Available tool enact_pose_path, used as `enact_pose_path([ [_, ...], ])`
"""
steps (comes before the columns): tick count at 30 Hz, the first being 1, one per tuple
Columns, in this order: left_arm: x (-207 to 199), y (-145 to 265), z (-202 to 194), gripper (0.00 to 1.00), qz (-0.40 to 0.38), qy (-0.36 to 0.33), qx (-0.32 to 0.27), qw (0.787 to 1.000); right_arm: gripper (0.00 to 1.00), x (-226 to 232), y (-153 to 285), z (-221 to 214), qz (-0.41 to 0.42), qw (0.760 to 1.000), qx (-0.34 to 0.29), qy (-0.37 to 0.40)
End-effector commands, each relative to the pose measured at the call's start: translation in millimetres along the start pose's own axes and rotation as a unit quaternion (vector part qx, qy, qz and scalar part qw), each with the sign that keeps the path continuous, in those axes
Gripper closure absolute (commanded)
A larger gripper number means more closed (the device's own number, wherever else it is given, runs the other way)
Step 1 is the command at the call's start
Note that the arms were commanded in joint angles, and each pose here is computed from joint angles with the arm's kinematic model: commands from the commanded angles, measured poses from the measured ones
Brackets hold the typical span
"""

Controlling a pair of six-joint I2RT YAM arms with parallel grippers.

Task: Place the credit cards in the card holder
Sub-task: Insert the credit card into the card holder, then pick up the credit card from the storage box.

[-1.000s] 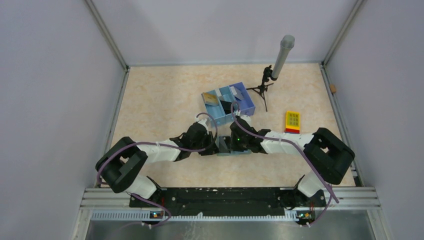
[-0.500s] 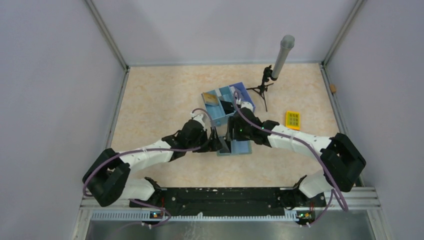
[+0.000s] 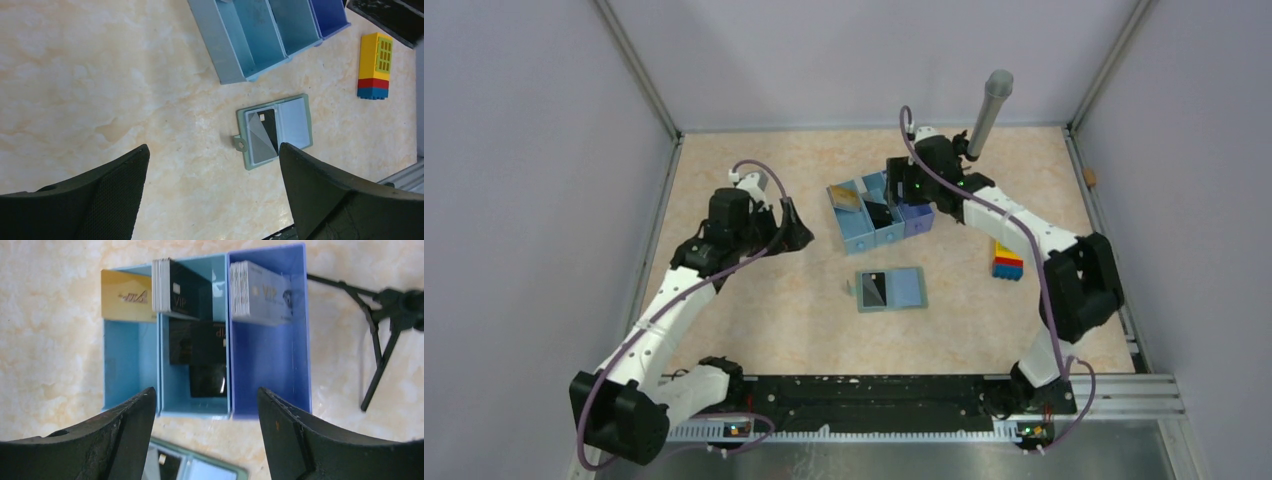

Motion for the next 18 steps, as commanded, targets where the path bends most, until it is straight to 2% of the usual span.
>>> enact_pose_path([
  [1,5.2,25.0,10.0,0.01,0.01,-0.044,-0.012,0.999,0.28,-4.1,-31.7,23.5,0.027,0.999,0.005,0.047],
  [8,14.6,38.7,19.1,0.01,0.064,-0.09,-0.027,0.994,0.28,-14.6,-82.8,38.8,0.006,0.997,0.013,0.07],
  [18,17.5,28.3,11.3,0.01,0.039,-0.083,-0.013,0.996,0.29,-29.0,-125.4,33.8,-0.017,0.995,0.048,0.085],
])
Point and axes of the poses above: each gripper's point midway between its finger pads, its own y axis back along the fingers, its own x axis along the line the jaws close on, z = x × y, the point moved 10 cm from there along y, back along the fingers, and after that the axes turned 7 degrees about -y, right-handed, at the moved point
